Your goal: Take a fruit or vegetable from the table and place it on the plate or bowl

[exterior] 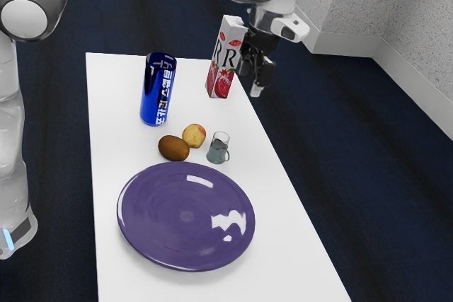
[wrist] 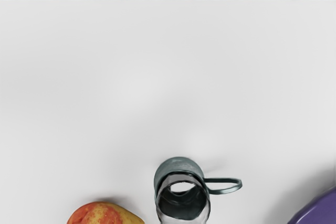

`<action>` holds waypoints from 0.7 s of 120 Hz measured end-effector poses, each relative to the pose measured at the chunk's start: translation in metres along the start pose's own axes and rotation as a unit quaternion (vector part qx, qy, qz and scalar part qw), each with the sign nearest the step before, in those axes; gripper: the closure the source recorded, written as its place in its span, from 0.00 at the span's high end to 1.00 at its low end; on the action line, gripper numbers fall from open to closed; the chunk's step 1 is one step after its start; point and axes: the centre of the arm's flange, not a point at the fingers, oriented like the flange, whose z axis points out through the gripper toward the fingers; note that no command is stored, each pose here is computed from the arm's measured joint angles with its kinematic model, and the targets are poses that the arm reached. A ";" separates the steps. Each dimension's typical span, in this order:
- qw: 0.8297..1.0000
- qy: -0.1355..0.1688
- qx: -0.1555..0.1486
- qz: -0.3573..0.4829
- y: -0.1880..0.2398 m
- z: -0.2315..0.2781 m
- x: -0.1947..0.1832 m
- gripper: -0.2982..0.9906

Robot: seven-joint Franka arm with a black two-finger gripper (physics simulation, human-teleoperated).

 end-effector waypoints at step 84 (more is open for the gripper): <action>0.994 -0.028 0.069 0.082 0.028 -0.076 -0.174 0.75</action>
